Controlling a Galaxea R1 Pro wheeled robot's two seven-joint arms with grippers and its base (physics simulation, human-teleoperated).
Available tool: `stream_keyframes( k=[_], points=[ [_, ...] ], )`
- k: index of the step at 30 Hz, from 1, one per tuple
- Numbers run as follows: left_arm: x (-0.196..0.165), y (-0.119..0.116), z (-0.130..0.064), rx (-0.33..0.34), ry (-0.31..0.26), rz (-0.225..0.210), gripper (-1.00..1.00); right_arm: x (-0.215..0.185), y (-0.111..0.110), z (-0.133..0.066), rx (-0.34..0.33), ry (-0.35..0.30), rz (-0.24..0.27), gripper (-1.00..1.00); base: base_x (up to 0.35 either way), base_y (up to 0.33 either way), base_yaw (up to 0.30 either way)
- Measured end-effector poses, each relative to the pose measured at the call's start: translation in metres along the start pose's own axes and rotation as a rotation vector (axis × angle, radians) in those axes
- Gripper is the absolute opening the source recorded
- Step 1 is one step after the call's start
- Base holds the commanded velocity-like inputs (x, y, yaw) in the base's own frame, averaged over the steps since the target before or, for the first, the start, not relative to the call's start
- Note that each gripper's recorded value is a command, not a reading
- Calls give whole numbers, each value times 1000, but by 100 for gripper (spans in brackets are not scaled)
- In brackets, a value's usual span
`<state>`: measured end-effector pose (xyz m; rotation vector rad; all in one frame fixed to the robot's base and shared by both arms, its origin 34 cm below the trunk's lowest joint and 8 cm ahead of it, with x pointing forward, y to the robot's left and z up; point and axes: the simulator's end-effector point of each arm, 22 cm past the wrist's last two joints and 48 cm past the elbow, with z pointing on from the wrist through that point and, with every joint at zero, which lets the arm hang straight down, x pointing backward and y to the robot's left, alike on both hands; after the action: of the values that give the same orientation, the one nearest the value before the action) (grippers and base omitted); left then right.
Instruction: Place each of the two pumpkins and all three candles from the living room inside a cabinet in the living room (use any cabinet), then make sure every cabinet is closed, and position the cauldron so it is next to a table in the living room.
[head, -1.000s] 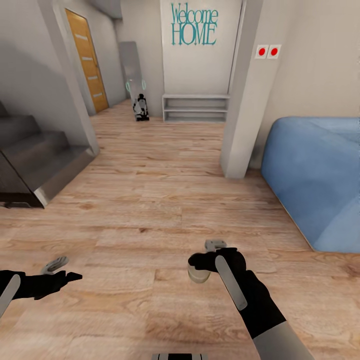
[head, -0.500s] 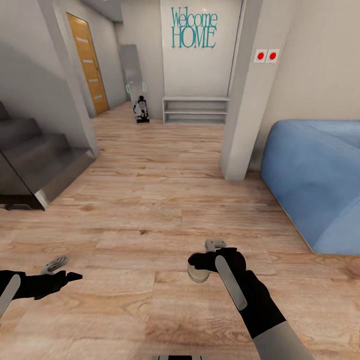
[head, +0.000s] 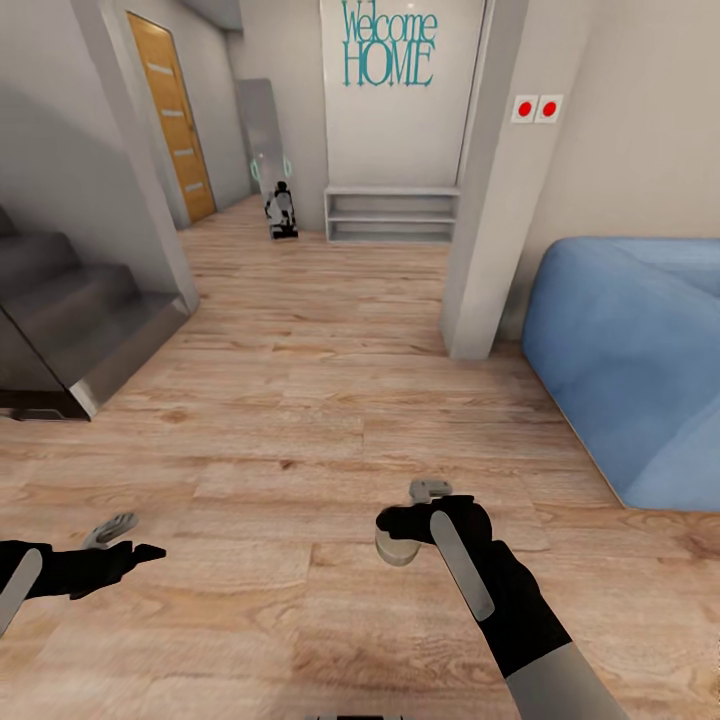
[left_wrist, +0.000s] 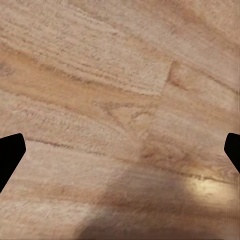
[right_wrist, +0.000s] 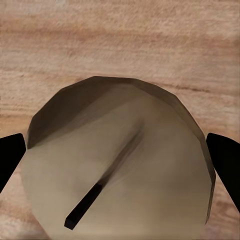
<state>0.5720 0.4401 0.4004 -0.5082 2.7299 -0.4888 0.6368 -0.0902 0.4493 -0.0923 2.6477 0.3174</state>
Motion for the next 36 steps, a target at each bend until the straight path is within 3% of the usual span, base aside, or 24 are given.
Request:
stream_keyframes(
  k=[36],
  points=[
    [-18,-20,-42,-35,54,-7,100,-37,8,-36,3,30,21,-100,0,0,0]
  ],
)
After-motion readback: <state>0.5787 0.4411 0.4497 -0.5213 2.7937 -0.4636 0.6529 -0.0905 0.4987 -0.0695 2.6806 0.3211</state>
